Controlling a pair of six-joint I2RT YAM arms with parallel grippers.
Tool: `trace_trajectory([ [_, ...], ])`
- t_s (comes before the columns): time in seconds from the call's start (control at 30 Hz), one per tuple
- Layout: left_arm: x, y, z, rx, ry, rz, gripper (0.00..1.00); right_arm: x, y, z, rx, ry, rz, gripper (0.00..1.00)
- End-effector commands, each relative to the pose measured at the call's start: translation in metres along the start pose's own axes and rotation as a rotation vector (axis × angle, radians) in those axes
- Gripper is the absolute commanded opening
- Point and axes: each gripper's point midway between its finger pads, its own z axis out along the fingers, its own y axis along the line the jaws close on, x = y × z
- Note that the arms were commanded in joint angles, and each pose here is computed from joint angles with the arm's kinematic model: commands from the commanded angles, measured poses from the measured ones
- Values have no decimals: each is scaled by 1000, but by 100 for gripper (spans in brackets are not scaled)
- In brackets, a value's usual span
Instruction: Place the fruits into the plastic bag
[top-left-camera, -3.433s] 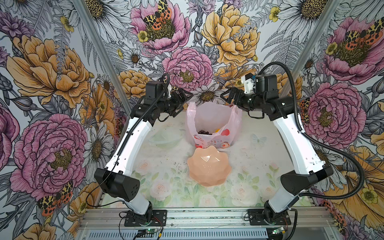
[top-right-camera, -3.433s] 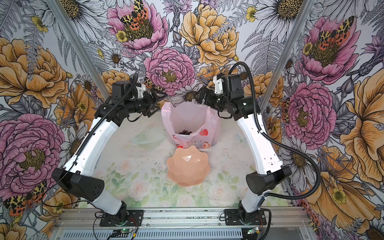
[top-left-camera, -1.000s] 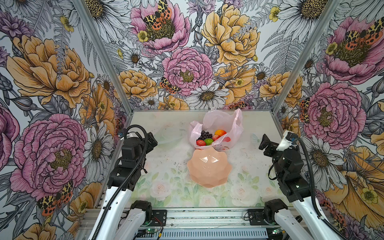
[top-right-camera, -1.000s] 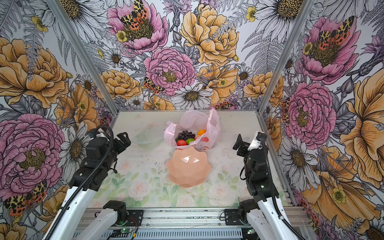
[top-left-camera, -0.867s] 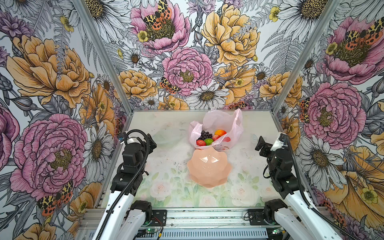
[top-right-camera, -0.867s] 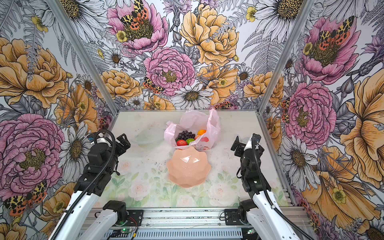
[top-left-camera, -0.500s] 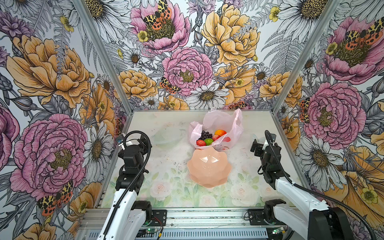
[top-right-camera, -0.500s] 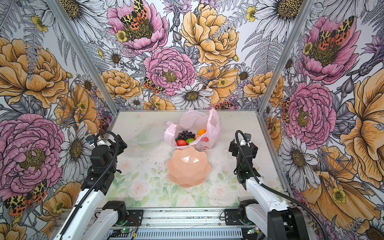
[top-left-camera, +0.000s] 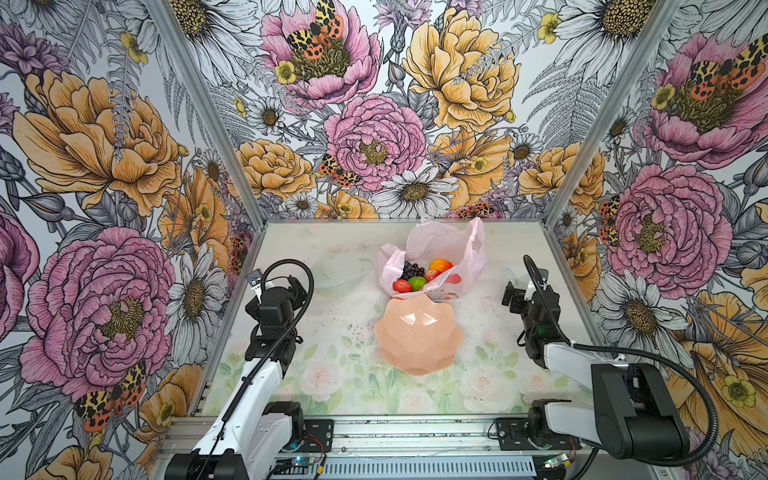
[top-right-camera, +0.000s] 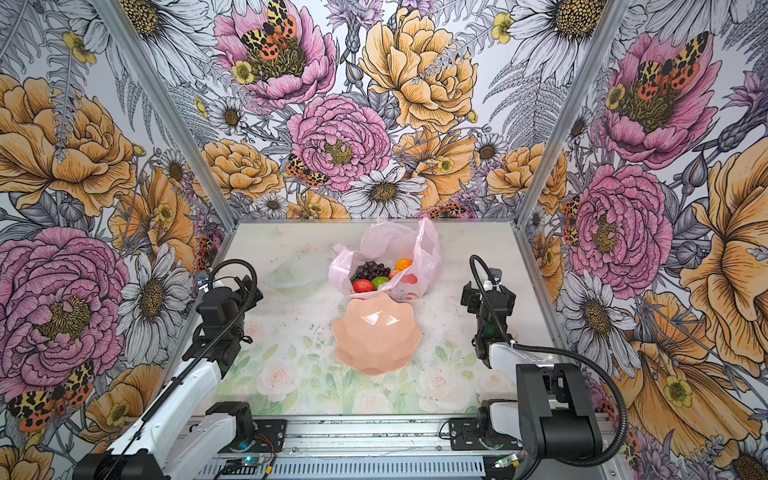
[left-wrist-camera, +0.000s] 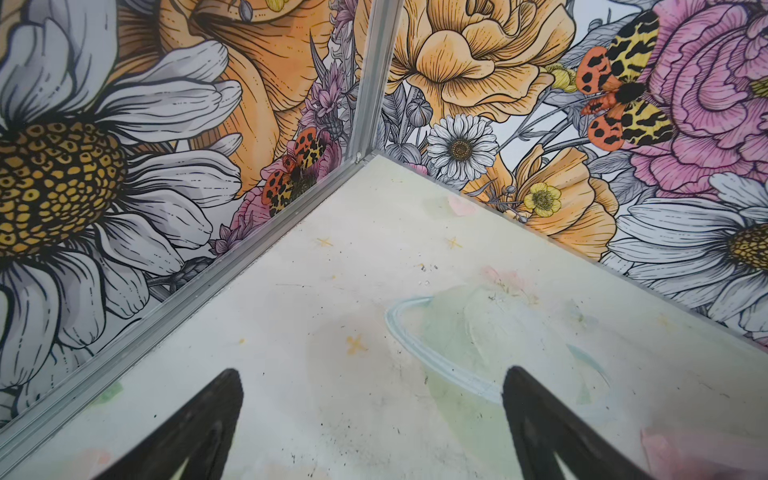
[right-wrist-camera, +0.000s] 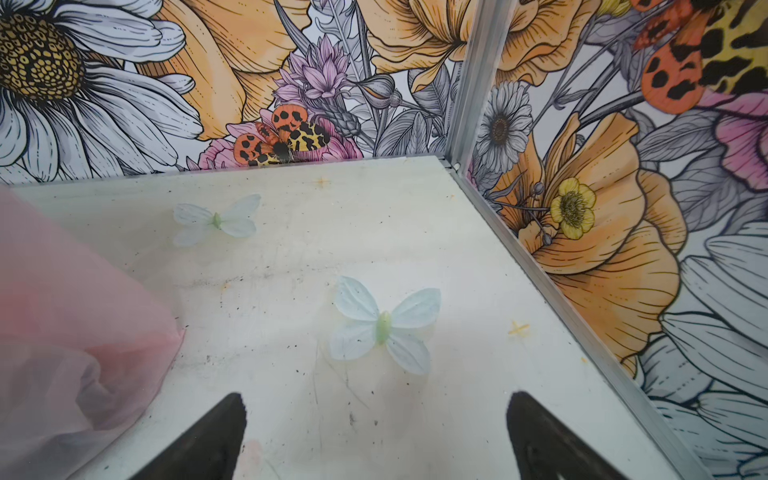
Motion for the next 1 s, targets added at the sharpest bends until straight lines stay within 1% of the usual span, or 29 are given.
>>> trace_trajectory([
  [0.0, -5, -3, 7, 14, -44, 13, 99, -28, 7, 8, -42, -91, 9, 99],
  [0.13, 0, -5, 15, 13, -53, 25, 99, -28, 6, 16, -43, -98, 36, 99],
  [0.3, 3, -7, 25, 15, -58, 49, 99, -22, 10, 21, -63, -96, 31, 99],
  [0.4, 10, -9, 32, 23, -50, 81, 99, -17, 10, 23, -67, -98, 34, 99],
  [0.57, 23, -11, 44, 31, -39, 94, 99, -9, 13, 28, -81, -94, 33, 100],
  [0.7, 29, -25, 55, 85, -32, 149, 99, -8, 14, 31, -81, -86, 31, 100],
  [0.77, 32, -31, 62, 112, -33, 150, 99, -8, 13, 31, -80, -85, 31, 99],
  [0.9, 36, -47, 74, 176, -25, 217, 99, -8, 13, 31, -76, -83, 31, 100],
  [0.97, 37, -48, 78, 196, -34, 220, 99, -8, 13, 31, -76, -82, 31, 100],
])
